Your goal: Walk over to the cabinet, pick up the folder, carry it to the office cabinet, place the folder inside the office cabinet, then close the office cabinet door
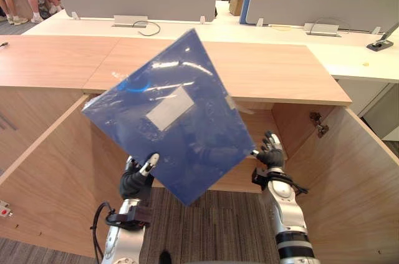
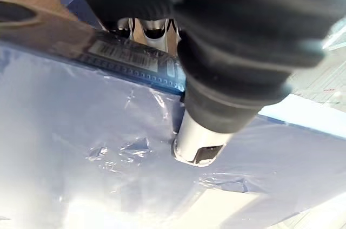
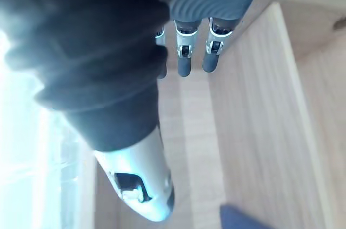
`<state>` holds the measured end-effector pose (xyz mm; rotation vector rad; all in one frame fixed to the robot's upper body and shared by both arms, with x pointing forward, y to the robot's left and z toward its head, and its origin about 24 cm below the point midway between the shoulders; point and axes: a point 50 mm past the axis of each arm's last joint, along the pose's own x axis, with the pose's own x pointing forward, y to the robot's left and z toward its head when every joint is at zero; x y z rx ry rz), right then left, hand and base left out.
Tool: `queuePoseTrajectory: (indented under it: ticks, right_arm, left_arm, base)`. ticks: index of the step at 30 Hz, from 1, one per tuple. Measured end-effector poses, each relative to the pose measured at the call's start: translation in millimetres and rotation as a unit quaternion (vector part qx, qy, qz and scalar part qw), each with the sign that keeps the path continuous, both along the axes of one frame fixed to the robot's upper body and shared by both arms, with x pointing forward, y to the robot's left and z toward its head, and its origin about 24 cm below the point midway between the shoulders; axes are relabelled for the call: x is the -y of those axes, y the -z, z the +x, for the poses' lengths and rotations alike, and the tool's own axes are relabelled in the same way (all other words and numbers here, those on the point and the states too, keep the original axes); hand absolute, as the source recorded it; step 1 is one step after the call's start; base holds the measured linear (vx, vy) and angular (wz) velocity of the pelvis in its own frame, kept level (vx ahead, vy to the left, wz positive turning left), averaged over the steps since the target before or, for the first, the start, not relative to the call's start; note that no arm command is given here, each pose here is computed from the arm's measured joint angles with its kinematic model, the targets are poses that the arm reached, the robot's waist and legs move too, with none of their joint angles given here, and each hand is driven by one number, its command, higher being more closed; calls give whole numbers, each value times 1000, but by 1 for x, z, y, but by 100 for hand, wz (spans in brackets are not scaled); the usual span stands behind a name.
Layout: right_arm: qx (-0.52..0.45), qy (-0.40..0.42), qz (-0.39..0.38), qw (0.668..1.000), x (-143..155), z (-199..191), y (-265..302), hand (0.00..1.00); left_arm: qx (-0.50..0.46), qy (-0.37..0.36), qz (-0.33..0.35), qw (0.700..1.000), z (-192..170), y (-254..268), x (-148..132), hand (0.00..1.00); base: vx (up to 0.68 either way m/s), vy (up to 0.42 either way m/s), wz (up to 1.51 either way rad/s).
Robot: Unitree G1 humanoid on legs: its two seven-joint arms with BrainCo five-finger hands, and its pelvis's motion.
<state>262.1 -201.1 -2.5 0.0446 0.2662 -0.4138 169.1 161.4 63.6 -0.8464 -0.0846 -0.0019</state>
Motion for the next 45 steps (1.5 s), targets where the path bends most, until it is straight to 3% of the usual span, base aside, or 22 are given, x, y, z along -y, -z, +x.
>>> queuePoseTrajectory:
  ticks: [8, 14, 19, 24, 29, 39, 45]
  right_arm:
    - [-171, 105, 25, 979, 49, -40, 68, 0]
    - [-130, 100, 48, 985, 45, -30, 55, 0]
    - [58, -14, 11, 998, 13, 14, -25, 0]
    - [214, -138, 16, 967, -30, 34, -91, 0]
    - [284, -225, 51, 931, -56, 42, -125, 0]
    - [319, -381, 40, 867, -100, 47, -156, 0]
    - [258, -456, 53, 850, -129, 54, -136, 0]
  left_arm:
    - [17, -30, -51, 998, 7, -2, -12, 100]
    - [17, -34, -56, 998, 8, -1, -12, 100]
    - [15, -41, -37, 998, 8, 0, -15, 100]
    - [17, -45, 5, 999, 7, -1, -18, 100]
    - [20, -34, 18, 999, 7, 1, -16, 100]
    - [5, -35, 24, 999, 7, 8, -17, 100]
    - [-5, -28, 30, 999, 6, 15, -16, 100]
  base:
    - [0, 0, 0]
    - [0, 0, 0]
    - [0, 0, 0]
    - [0, 0, 0]
    - [0, 0, 0]
    - [0, 0, 0]
    - [0, 0, 0]
